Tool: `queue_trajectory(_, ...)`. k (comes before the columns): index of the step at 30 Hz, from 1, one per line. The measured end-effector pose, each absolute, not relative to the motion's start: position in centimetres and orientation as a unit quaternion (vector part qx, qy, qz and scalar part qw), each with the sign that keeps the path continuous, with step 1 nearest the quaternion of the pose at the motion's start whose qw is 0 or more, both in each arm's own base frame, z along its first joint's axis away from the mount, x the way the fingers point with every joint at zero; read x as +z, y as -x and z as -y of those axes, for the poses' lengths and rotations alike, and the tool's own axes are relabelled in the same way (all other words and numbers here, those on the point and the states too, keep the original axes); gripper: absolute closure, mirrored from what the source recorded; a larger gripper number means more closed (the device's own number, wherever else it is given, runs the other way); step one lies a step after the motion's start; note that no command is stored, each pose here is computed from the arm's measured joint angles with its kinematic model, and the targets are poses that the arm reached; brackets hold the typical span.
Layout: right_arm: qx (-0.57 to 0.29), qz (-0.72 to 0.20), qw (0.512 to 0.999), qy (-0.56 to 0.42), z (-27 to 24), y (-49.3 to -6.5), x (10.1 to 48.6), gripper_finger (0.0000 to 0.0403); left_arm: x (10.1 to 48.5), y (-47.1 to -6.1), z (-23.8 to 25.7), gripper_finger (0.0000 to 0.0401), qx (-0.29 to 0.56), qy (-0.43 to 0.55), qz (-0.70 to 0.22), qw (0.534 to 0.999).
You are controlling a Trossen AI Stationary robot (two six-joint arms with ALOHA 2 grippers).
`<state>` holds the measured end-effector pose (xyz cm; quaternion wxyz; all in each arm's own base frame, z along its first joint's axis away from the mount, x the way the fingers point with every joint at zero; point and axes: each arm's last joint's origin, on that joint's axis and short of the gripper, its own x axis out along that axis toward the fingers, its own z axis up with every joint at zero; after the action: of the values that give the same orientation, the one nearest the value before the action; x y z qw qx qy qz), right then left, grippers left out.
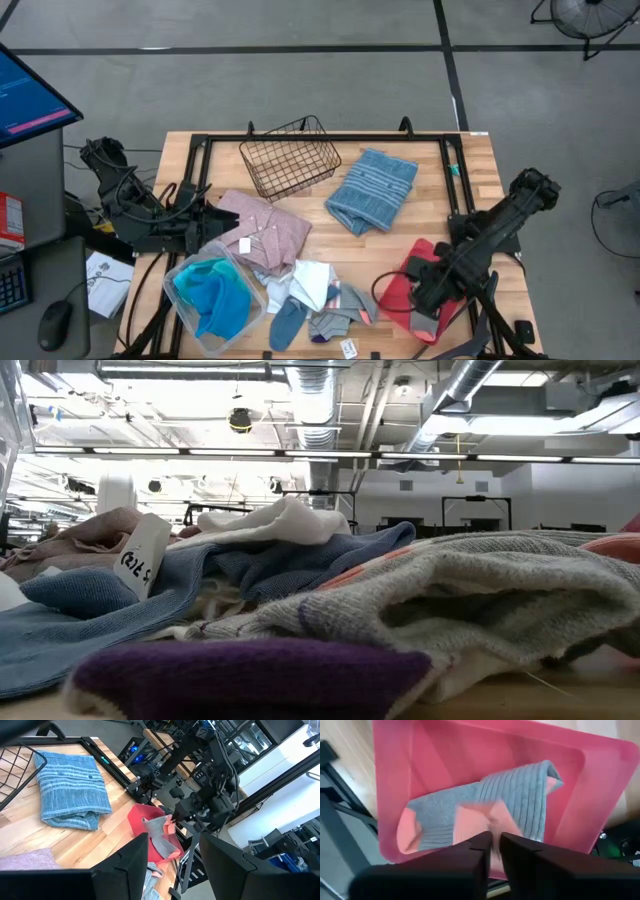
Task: Pick & Place Cloths
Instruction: Put the top gray patterned sock into the red bin, then put the gray patterned sock into the red bin
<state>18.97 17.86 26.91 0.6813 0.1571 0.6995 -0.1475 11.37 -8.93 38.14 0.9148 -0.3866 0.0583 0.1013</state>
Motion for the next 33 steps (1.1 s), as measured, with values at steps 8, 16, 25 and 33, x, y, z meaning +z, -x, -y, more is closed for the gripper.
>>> queue_trajectory(8, -0.175, -0.73, 0.652, -0.106, -19.5, -20.2, 23.4, 0.0203, 38.1, -11.4, 8.9, 0.0238, 0.101, 0.386, -0.058, 0.915)
queue_trajectory(16, -0.142, -0.683, 0.702, -0.144, -17.3, -22.3, 25.8, 0.0102, 38.1, -11.4, 8.9, 0.0238, 0.103, 0.386, -0.057, 0.915)
queue_trajectory(25, -0.106, -0.534, 0.814, -0.202, -12.5, -28.9, 28.6, 0.0096, 38.1, -11.4, 8.9, 0.0238, 0.103, 0.386, -0.057, 0.915)
queue_trajectory(33, -0.044, -0.581, 0.792, -0.184, -13.0, -34.8, 23.8, 0.0096, 38.1, -11.4, 8.9, 0.0238, 0.102, 0.386, -0.058, 0.915)
